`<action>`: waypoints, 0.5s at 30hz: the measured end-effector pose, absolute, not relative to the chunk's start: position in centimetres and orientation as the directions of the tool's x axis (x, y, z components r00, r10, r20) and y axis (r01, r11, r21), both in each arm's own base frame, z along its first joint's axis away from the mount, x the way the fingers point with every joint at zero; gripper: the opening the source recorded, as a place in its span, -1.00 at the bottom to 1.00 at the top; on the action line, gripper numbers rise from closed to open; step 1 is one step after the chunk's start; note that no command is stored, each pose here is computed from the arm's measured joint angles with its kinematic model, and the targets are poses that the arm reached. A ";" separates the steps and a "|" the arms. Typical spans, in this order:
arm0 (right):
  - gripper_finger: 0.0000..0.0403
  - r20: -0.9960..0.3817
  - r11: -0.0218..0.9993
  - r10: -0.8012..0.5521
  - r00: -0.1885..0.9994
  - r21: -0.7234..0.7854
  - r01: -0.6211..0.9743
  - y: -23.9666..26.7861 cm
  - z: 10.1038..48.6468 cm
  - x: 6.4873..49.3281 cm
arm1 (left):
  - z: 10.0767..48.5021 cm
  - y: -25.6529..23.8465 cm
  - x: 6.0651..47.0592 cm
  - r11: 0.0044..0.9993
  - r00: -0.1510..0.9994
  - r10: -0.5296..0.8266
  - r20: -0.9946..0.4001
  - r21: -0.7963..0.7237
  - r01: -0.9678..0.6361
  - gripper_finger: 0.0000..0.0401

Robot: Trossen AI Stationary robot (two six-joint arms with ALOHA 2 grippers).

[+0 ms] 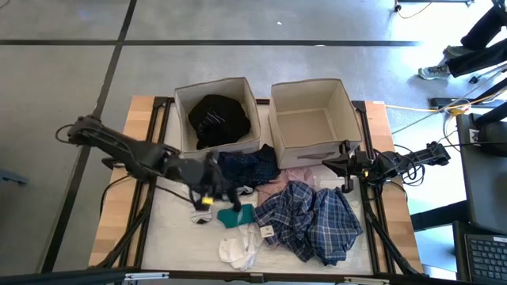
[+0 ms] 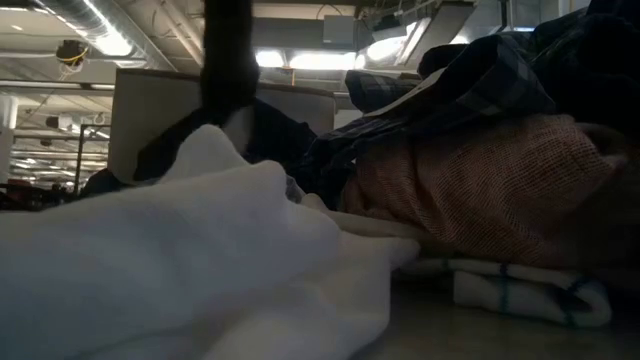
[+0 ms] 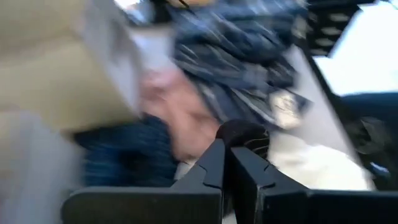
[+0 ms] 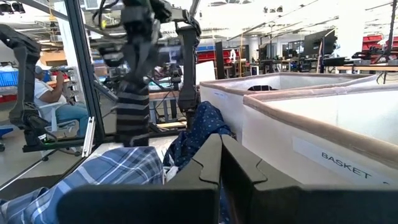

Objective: Sort clothes
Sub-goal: Put the black sock into the left laundry organizer

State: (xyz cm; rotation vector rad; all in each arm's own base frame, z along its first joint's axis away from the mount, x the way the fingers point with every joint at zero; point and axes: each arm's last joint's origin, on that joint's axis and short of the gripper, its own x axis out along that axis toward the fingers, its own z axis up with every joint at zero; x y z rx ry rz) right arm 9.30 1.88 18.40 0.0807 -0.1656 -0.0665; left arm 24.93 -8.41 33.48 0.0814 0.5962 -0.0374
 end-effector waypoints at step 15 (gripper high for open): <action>-0.94 0.161 0.994 -0.076 0.984 0.086 0.062 1.9 18.4 9.3 | 38.8 -1.2 21.8 0.830 0.833 0.496 -0.247 0.417 -0.370 -0.99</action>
